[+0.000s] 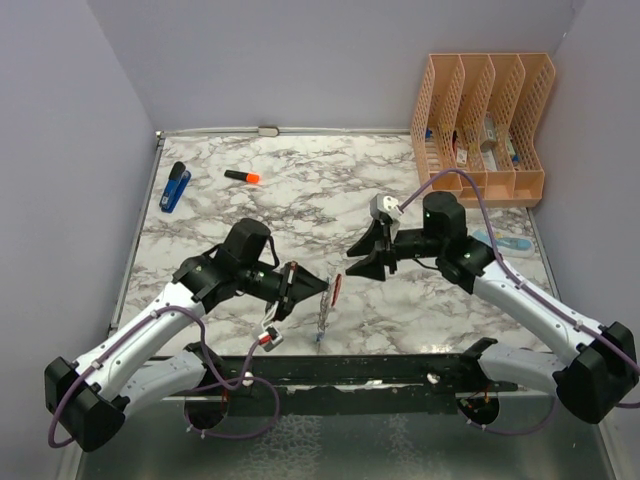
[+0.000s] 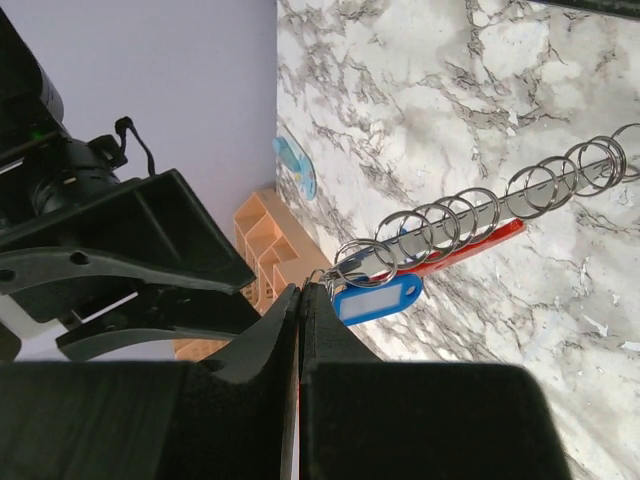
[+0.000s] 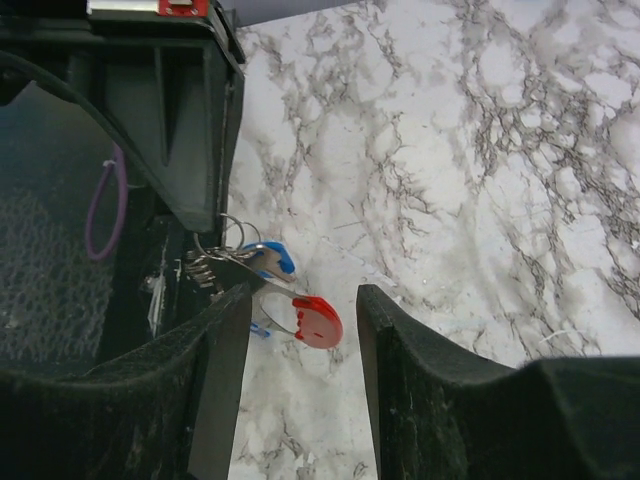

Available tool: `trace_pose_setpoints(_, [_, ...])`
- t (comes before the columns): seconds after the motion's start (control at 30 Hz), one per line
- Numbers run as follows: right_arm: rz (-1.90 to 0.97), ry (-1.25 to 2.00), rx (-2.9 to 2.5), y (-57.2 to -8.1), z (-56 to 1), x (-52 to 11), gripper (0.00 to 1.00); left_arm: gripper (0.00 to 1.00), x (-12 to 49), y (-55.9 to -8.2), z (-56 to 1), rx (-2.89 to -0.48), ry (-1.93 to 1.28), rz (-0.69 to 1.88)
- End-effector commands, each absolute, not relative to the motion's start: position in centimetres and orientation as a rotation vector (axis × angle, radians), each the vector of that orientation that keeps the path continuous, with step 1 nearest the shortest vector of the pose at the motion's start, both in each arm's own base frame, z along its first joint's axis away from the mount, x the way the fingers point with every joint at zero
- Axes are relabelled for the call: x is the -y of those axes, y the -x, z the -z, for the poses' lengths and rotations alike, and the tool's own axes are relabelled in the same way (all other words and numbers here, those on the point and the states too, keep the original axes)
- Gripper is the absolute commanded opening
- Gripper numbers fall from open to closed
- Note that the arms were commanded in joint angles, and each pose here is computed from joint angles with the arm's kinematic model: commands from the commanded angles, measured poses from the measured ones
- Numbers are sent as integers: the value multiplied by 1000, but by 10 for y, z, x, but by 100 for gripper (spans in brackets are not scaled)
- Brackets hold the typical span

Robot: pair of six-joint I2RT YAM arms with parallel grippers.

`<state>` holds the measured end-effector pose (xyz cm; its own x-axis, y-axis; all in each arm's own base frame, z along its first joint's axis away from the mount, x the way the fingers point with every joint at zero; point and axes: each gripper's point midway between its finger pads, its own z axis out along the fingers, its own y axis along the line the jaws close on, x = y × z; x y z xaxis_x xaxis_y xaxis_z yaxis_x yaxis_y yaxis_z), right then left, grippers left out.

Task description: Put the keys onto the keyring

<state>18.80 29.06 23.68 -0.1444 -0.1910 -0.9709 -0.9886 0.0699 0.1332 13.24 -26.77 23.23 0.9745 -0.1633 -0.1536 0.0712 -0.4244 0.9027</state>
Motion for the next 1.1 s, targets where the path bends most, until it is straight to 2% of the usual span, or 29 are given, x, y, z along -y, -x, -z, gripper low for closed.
trace_pose_setpoints(0.0, [-1291,1262,-1442,-170,-260,-294,46,0,280,-125,-266,769,-1801,-222])
trace_pose_setpoints(0.17, [-1432,1329,-1404,-157,-264,-300,47,0,282,-126,-267,787,-1772,-250])
trace_pose_setpoints(0.5, [-1729,1552,-1146,-137,-267,-304,61,0,279,-109,-281,819,-1694,-222])
trace_pose_setpoints(0.67, [-1849,1563,-1137,-152,-250,-316,64,0,279,-104,-284,828,-1663,-196])
trace_pose_setpoints(1.07, [-1937,1462,-1168,-170,-234,-333,60,0,284,-112,-280,827,-1663,-207])
